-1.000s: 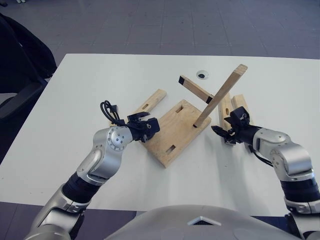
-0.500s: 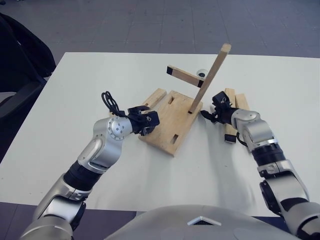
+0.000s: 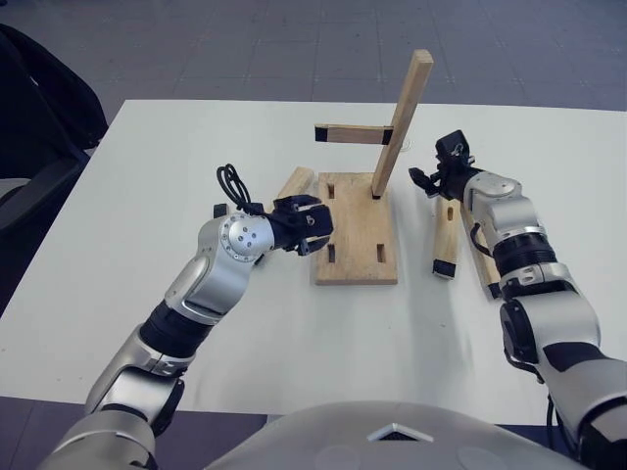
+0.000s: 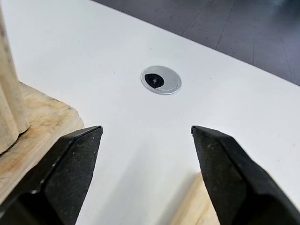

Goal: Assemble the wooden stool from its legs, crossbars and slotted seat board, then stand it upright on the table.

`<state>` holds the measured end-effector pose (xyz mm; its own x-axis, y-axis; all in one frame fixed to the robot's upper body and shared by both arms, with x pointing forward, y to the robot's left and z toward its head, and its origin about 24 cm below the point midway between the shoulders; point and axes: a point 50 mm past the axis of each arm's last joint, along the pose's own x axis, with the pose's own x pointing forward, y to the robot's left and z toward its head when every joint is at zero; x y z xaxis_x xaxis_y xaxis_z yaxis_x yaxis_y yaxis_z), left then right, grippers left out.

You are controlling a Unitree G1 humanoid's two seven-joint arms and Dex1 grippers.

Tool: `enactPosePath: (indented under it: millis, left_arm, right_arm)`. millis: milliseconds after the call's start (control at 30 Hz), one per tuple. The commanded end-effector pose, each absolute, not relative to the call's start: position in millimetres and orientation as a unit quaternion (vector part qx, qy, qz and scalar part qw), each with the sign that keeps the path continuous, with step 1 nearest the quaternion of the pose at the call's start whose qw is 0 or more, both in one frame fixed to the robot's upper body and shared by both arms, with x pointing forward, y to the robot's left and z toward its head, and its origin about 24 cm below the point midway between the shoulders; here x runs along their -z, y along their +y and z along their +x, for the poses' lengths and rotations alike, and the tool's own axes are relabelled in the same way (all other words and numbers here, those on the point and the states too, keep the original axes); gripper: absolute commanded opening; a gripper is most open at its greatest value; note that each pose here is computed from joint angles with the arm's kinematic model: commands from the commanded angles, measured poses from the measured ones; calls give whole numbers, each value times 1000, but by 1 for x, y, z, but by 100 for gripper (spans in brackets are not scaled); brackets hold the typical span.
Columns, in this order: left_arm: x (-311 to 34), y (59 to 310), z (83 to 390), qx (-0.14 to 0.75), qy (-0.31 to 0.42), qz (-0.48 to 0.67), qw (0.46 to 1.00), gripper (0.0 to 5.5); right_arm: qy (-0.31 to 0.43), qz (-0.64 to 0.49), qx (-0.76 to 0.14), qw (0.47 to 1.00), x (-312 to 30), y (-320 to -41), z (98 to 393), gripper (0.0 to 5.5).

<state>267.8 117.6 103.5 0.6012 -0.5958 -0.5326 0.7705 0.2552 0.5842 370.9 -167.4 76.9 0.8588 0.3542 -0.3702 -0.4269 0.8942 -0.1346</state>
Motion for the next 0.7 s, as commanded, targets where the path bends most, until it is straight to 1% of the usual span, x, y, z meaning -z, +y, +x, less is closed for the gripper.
enactPosePath:
  millis: [33,100,167,267,333,467,533,633,700]
  left_arm:
    - [-112,134,259,373,71,335,862,357]
    - [-110,150,252,328,73,292,896,357]
    - [-108,167,248,269,70,261,925,357]
    - [-106,185,244,197,62,247,947,357]
    - [-107,186,242,168,51,236,956,357]
    - [-104,181,238,157,46,235,958,357]
    - [-104,178,236,157,46,231,959,357]
    - [-103,175,234,158,47,226,960,357]
    - [-103,174,235,159,46,226,960,357]
  right_arm:
    - [131,-48,-172,975,-99,-176,345,347]
    - [127,-33,-150,980,-103,-181,322,347]
    - [122,-29,-108,986,-105,-192,293,347]
    - [93,-74,-57,991,-111,-206,253,347]
    - [96,-115,-53,987,-101,-209,224,347]
    - [138,-126,-36,982,-76,-219,176,347]
    - [146,-119,-23,982,-70,-226,166,347]
    - [152,-108,-17,982,-64,-231,166,347]
    - [170,-97,-18,981,-57,-232,165,347]
